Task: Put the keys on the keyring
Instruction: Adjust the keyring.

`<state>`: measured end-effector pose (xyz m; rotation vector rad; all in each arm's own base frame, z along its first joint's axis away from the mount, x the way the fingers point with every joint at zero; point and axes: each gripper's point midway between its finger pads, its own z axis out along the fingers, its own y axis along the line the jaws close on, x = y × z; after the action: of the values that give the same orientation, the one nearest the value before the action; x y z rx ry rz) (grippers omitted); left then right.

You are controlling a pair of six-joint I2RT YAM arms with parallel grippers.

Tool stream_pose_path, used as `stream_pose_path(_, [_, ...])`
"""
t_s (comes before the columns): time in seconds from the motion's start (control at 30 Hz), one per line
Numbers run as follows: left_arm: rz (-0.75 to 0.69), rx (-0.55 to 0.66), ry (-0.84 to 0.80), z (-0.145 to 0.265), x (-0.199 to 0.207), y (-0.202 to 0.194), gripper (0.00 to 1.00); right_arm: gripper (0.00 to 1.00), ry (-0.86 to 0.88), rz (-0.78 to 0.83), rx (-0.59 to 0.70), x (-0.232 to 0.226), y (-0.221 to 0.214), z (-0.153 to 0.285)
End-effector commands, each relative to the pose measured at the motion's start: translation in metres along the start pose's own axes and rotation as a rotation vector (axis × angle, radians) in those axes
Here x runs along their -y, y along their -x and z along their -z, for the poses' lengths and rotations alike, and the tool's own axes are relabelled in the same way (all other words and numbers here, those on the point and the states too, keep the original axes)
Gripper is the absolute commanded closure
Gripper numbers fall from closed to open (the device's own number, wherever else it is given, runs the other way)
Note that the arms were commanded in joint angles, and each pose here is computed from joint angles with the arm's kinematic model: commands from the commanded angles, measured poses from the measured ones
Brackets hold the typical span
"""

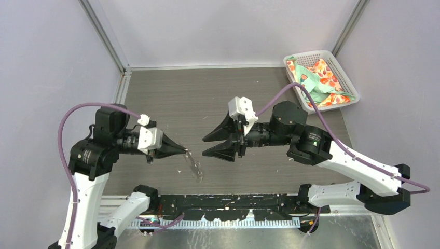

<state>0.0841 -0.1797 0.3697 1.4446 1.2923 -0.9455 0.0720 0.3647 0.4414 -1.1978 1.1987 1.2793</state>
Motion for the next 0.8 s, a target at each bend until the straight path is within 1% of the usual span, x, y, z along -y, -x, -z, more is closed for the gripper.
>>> stream_pose_path(0.0, [-0.232, 0.142, -0.045, 0.001, 0.013, 0.031, 1.0, 0.53, -0.043, 0.018, -0.008, 0.008, -0.009, 0.001])
stream_pose_path(0.17, [-0.454, 0.178, -0.045, 0.003, 0.022, 0.031, 1.0, 0.53, -0.037, 0.076, -0.015, 0.013, -0.017, -0.005])
stream_pose_path(0.3, [-0.646, 0.173, -0.014, 0.005, 0.025, 0.027, 1.0, 0.54, -0.04, 0.105, -0.012, 0.016, -0.022, -0.008])
stream_pose_path(0.4, [-0.747, 0.17, 0.0, 0.005, 0.026, 0.026, 1.0, 0.54, -0.031, 0.135, 0.006, 0.016, -0.024, -0.009])
stream_pose_path(0.77, [-0.759, 0.206, -0.026, 0.005, 0.034, 0.03, 1.0, 0.58, -0.001, 0.196, 0.012, 0.014, -0.027, -0.011])
